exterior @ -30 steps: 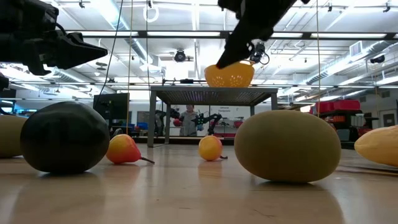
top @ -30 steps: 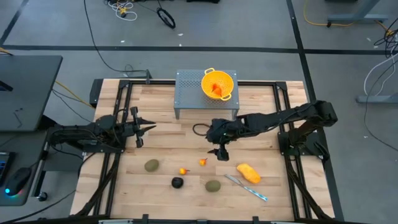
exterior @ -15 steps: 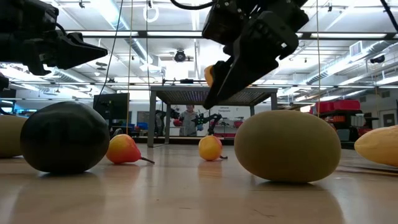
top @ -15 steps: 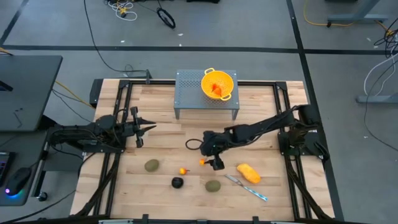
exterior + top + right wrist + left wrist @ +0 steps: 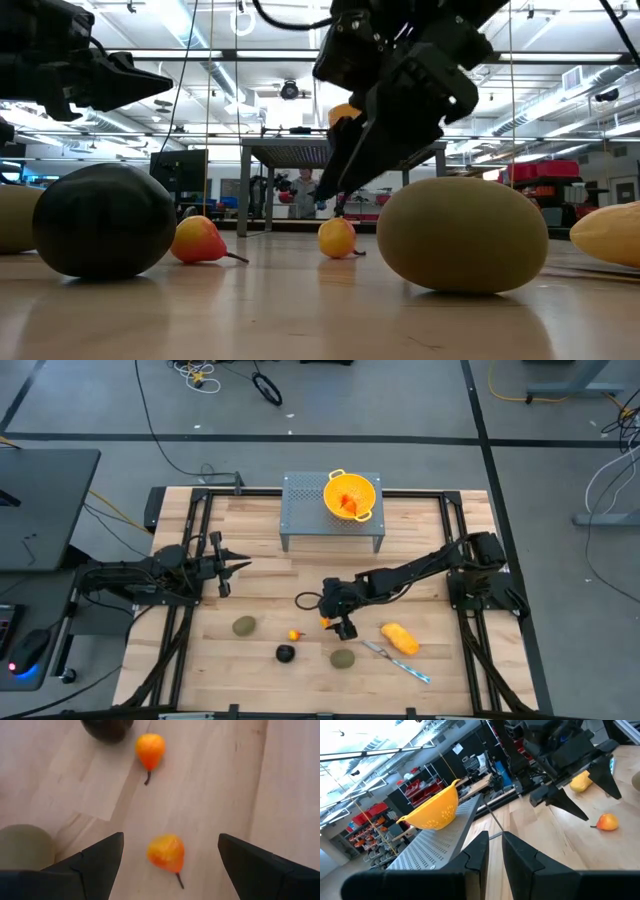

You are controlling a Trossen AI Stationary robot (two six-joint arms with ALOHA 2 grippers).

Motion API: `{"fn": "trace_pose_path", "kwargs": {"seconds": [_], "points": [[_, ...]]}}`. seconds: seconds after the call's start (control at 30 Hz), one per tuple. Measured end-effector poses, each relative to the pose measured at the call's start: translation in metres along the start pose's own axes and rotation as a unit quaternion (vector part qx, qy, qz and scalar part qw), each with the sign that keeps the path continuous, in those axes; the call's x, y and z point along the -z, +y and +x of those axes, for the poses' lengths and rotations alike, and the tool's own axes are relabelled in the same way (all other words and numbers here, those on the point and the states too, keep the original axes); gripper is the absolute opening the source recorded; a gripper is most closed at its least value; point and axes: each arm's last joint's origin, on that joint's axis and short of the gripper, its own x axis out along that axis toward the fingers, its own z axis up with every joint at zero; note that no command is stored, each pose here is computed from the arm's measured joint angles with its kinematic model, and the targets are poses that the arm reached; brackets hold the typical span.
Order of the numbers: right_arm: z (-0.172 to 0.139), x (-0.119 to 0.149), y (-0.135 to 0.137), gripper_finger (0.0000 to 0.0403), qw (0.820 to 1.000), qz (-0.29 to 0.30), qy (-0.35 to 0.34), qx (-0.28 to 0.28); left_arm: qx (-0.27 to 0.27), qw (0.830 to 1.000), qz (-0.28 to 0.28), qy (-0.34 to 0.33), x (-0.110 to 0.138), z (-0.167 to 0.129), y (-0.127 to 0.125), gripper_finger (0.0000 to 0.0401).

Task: Pick & Place Fruit
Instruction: Put the peach into the yellow strainer bowl on the shelf

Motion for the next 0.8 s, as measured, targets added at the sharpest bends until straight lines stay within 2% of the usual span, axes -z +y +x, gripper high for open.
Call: {"fn": "trace_pose_path", "kwargs": {"seconds": [0.8], "points": [[0.034,0.017,-0.002,0.0334,0.999,-0.028,0.038,0.008,-0.001,1.000,0.000,0.000,0.000,0.000,0.000,0.0064]]}}
